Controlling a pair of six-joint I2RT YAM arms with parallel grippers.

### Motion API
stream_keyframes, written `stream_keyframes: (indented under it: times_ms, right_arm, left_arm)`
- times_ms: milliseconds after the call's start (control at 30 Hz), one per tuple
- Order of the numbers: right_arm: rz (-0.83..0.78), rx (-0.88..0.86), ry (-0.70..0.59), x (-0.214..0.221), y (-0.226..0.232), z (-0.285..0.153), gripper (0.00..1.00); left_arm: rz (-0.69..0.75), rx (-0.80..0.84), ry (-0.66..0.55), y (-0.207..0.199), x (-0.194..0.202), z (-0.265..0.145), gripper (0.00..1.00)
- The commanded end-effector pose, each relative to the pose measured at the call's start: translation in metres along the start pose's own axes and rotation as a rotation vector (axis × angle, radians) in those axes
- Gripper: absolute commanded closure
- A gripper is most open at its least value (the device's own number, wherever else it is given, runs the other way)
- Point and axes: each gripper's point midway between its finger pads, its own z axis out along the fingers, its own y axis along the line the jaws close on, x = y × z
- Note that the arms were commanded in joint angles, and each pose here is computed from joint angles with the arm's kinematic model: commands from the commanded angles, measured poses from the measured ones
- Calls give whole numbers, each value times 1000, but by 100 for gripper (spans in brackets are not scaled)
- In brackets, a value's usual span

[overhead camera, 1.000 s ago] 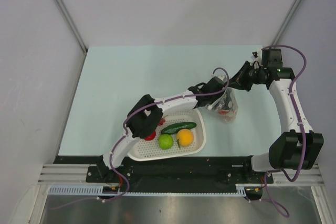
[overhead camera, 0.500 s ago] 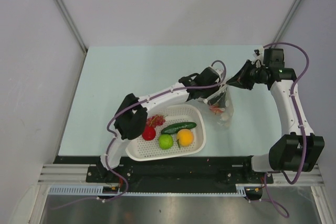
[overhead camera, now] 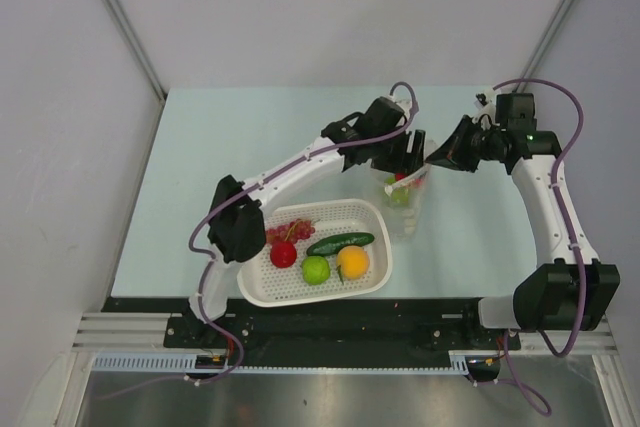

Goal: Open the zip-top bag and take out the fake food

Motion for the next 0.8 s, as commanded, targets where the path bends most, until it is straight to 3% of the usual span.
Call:
stream_keyframes:
  times_ms: [0,200,467,667,767]
  right_arm:
    - [-46,-57,-33,4,22,-17,100]
    - [-41,-40,-48,0,17,-20,100]
    - [-22,62,-63,-18,-20,-4,100]
    - [-15,94,-83,-34,-39,5,100]
    - [-1,65,-96,-42,-37,9,100]
  left_arm:
    - [-17,62,-79,-19,-41,2,100]
    - [-41,106,-180,-31,-76,-6,100]
    - [25,130,-291,-37,-100,-84,100]
    - [127,67,-323,-26,-91,-127,100]
    - [140,33,-285,-13,-64,-142,100]
